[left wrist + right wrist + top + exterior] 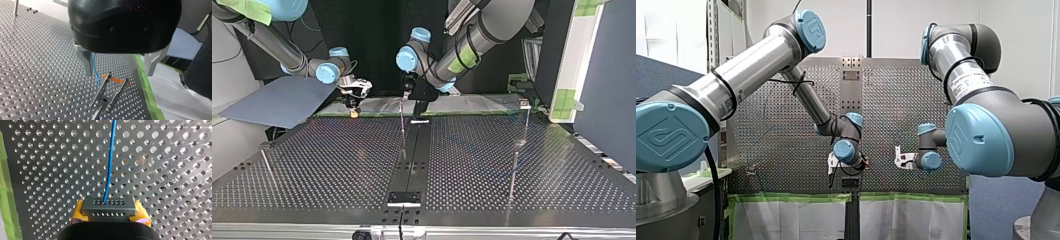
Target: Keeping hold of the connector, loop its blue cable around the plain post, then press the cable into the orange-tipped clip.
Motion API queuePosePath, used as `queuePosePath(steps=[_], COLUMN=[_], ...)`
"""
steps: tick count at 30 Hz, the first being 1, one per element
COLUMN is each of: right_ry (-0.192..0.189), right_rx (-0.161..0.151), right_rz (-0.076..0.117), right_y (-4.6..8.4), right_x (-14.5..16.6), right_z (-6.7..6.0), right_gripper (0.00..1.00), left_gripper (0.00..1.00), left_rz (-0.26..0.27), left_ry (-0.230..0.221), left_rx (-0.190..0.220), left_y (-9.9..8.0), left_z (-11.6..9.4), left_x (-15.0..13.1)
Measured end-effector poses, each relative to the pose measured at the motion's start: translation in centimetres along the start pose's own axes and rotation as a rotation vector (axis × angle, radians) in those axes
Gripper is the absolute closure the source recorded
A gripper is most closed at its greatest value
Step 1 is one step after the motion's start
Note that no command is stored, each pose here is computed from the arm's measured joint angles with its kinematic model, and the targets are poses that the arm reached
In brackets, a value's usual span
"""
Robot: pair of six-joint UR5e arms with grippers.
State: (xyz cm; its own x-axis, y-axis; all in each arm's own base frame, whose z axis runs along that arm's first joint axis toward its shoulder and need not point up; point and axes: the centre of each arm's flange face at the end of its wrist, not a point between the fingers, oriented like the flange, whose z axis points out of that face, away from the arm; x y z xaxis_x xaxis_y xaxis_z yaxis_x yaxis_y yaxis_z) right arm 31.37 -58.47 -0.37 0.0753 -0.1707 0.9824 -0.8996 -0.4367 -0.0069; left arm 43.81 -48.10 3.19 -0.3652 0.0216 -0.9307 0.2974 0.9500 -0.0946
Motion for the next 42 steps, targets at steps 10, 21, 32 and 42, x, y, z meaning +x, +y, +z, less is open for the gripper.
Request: queuePosePath(steps=[10,21,32,42], right_ry=[-0.001,-0.002,-0.016,-0.038], right_rx=[0.004,0.008,0.018,0.010], right_rz=[0.000,0.000,0.000,0.024], right_y=[-0.1,-0.3,-1.0,-0.6], right_x=[0.0,0.0,-0.4,-2.6], right_z=[0.0,0.0,-0.3,-1.0], right_gripper=[1.00,1.00,1.00,1.00], left_gripper=[0.00,0.00,0.00,0.00], left_rz=[0.001,0.007,0.011,0.011], left_ry=[-0.013,-0.007,0.000,0.001], left_rx=[-0.013,-0.023,-0.033,-0.035], left_y=[-0.5,-0.6,-0.4,-0.3], left_z=[-0.3,-0.7,-1.1,-1.1], left_x=[0.1,0.4,1.0,1.0])
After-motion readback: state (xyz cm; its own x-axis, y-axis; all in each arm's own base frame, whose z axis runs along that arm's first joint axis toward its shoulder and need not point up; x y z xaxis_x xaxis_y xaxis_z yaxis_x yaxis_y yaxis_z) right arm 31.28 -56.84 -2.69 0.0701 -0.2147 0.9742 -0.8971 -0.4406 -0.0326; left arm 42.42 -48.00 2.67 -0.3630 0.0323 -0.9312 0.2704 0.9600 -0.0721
